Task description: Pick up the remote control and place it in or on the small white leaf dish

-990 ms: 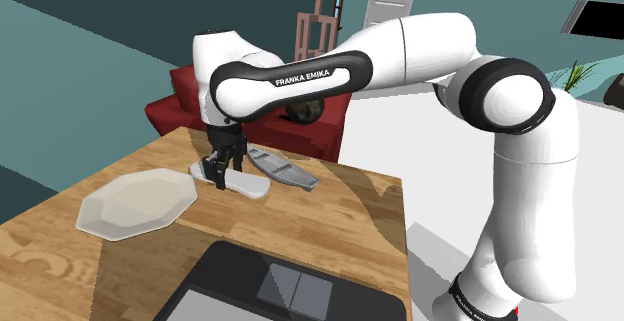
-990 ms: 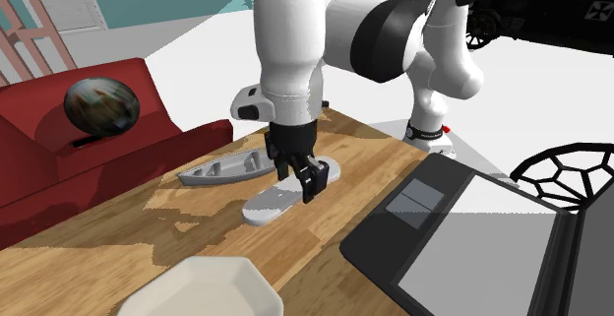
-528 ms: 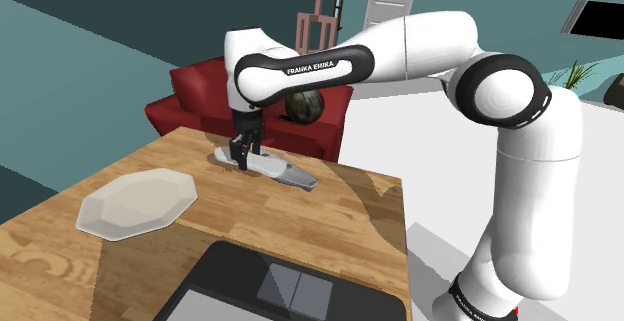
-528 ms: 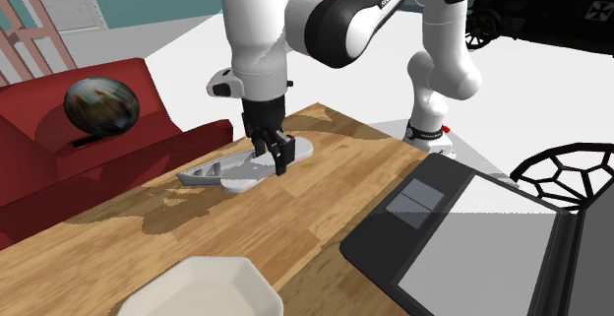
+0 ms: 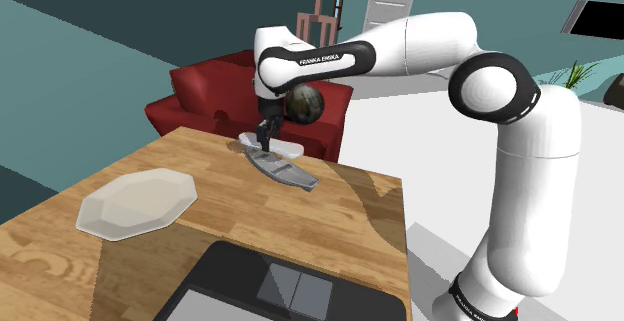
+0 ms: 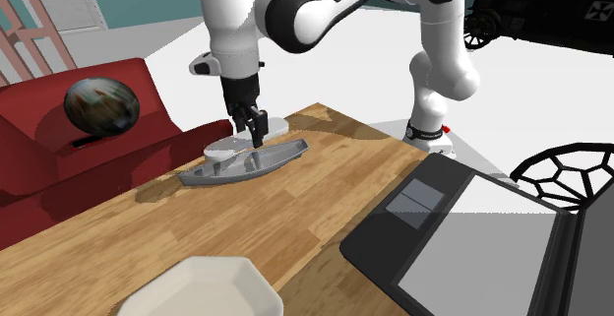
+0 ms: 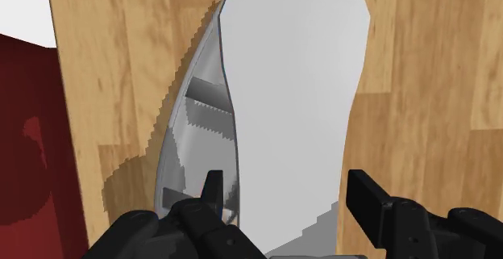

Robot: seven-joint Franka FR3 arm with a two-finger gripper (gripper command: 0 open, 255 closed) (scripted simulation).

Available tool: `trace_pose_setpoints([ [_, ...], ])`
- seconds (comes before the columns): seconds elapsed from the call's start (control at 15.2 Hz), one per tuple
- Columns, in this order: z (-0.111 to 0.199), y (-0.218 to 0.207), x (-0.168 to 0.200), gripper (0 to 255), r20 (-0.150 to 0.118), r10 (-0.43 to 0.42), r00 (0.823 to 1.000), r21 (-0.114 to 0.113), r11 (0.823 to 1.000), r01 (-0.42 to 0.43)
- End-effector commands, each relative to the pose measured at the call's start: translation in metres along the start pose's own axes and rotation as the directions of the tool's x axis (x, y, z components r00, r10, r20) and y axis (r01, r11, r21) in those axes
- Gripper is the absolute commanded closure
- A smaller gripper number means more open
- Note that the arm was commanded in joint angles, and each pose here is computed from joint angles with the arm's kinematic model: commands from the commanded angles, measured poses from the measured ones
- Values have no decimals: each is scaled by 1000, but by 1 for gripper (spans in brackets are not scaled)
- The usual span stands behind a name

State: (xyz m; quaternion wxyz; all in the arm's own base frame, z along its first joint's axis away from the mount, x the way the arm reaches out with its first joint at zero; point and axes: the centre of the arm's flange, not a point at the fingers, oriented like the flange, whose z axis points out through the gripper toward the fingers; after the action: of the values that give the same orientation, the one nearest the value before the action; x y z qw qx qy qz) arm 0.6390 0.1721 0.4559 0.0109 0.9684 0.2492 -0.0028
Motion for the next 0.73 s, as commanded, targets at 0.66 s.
trace_pose_setpoints([
  [0.66, 42, 42, -5, 255, 0, -2, 1000, 0, 1000, 2],
])
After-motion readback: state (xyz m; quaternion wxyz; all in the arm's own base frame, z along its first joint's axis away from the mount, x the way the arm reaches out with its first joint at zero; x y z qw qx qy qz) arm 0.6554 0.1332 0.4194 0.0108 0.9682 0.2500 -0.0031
